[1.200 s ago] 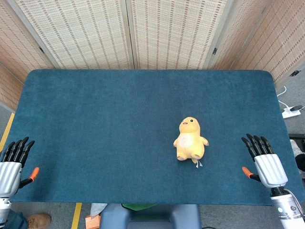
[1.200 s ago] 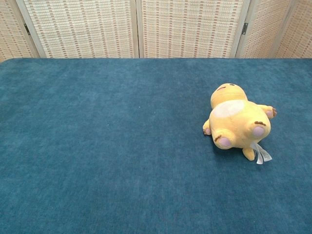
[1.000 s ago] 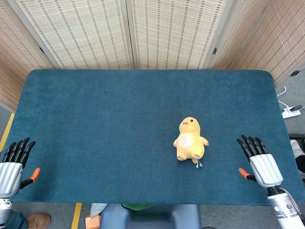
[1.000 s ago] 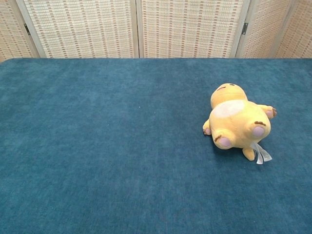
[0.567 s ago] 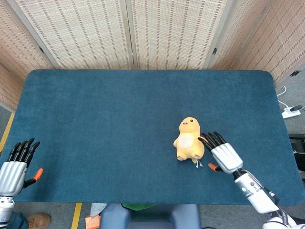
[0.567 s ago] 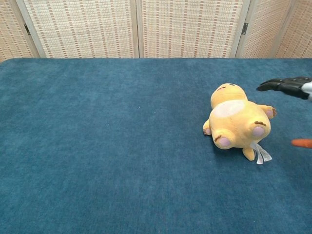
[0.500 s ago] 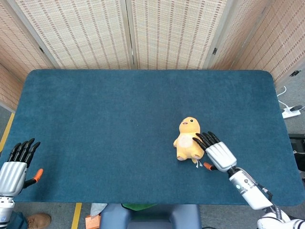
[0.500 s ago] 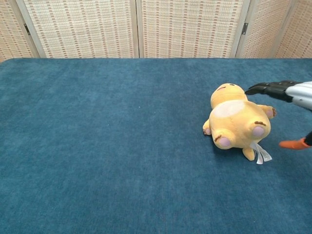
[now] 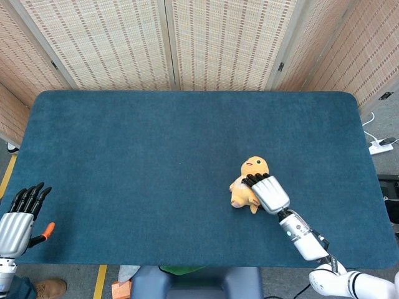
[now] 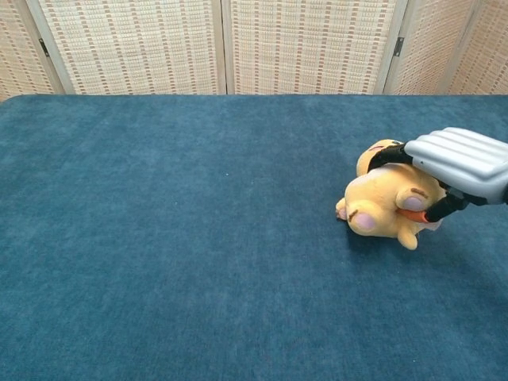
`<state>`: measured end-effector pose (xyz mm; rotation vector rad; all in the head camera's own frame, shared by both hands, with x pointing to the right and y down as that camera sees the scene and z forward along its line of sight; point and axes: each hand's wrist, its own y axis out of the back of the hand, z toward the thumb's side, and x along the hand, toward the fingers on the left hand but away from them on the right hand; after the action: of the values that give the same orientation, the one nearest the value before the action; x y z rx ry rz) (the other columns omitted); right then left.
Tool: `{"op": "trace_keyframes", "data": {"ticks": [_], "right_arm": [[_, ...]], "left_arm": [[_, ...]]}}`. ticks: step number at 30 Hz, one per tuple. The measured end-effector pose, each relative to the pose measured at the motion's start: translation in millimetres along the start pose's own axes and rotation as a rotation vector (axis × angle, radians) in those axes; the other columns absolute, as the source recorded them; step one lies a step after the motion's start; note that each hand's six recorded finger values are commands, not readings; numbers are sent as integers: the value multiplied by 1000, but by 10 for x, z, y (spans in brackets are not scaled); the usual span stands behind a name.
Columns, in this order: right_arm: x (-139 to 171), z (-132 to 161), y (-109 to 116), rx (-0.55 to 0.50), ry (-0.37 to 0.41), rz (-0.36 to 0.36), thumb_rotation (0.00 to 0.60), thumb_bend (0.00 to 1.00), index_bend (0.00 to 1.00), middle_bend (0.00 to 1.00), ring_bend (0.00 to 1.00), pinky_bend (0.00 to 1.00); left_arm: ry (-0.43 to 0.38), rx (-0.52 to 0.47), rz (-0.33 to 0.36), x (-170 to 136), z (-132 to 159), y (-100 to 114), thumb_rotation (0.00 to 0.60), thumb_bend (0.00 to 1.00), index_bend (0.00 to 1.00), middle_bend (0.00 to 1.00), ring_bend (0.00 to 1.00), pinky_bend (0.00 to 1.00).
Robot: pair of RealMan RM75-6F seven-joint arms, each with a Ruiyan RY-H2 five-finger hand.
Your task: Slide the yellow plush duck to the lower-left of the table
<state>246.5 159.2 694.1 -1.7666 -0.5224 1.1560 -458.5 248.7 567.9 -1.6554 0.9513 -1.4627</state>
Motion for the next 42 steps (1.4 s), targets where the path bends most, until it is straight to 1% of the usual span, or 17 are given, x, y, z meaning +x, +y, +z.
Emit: {"op": "trace_keyframes", "data": {"ticks": [2, 5, 10, 13, 17, 18, 19, 21, 23, 24, 25, 26, 27, 30, 37, 40, 42], "right_arm": [[-15, 105, 42, -13, 47, -36, 600, 734, 800, 689, 664, 893], [-40, 383, 154, -51, 165, -109, 600, 734, 800, 687, 664, 894], [-118, 1118, 380, -132, 420, -248, 600, 721, 800, 667, 649, 893], [-214, 1541, 384, -162, 513, -267, 600, 699, 800, 647, 640, 891], [-346, 1934, 243, -153, 573, -222, 600, 648, 793, 583, 613, 859], [-388, 2041, 184, -143, 584, -207, 600, 616, 768, 549, 585, 829], [-419, 2112, 135, -136, 589, -194, 600, 563, 694, 488, 527, 763], [-485, 2213, 13, -128, 588, -150, 600, 434, 435, 322, 359, 579], [-532, 2244, -65, -128, 580, -109, 600, 299, 119, 115, 132, 341], [-561, 2253, -101, -127, 572, -88, 600, 247, 42, 54, 63, 236], [-580, 2252, -121, -123, 565, -76, 600, 192, 0, 9, 10, 117], [-594, 2250, -130, -118, 559, -69, 600, 147, 0, 0, 0, 42], [-605, 2245, -126, -111, 552, -66, 600, 119, 0, 0, 0, 8], [-585, 2220, -70, -116, 541, -70, 600, 55, 0, 0, 0, 0], [-327, 1988, 162, -208, 534, -46, 600, 31, 0, 0, 0, 0], [-147, 1675, 266, -223, 501, -28, 600, 31, 0, 0, 0, 0], [29, 1351, 320, -220, 452, -22, 600, 32, 0, 0, 0, 0]], "left_arm": [[-14, -3, 7, -3, 29, 12, 600, 341, 0, 0, 0, 55], [-23, -10, 11, -16, 45, 20, 600, 341, 0, 0, 0, 57], [-14, -19, 6, -27, 15, 46, 600, 342, 0, 0, 0, 57], [-21, -27, 27, -48, 12, 92, 600, 342, 0, 0, 0, 58], [-17, -43, 39, -98, -33, 134, 600, 340, 0, 0, 0, 60], [-14, -46, 40, -108, -48, 141, 600, 340, 0, 0, 0, 60], [-9, -51, 40, -122, -69, 150, 600, 340, 0, 0, 0, 60], [-4, -59, 42, -142, -98, 166, 600, 340, 0, 0, 0, 60], [1, -65, 47, -164, -128, 187, 600, 341, 0, 0, 0, 61], [0, -66, 51, -172, -136, 197, 600, 341, 0, 0, 0, 63], [-3, -68, 58, -179, -142, 209, 600, 341, 0, 0, 0, 66], [-6, -70, 63, -185, -144, 218, 600, 340, 0, 0, 0, 72], [-9, -74, 68, -192, -145, 225, 600, 340, 0, 0, 0, 77], [-18, -81, 76, -222, -150, 234, 600, 340, 0, 0, 0, 87], [-28, -69, 55, -223, -132, 180, 600, 340, 0, 0, 0, 104], [-61, -69, 57, -214, -64, 166, 600, 337, 0, 0, 0, 129], [-94, -78, 53, -215, 1, 145, 600, 325, 0, 0, 0, 161]]}}
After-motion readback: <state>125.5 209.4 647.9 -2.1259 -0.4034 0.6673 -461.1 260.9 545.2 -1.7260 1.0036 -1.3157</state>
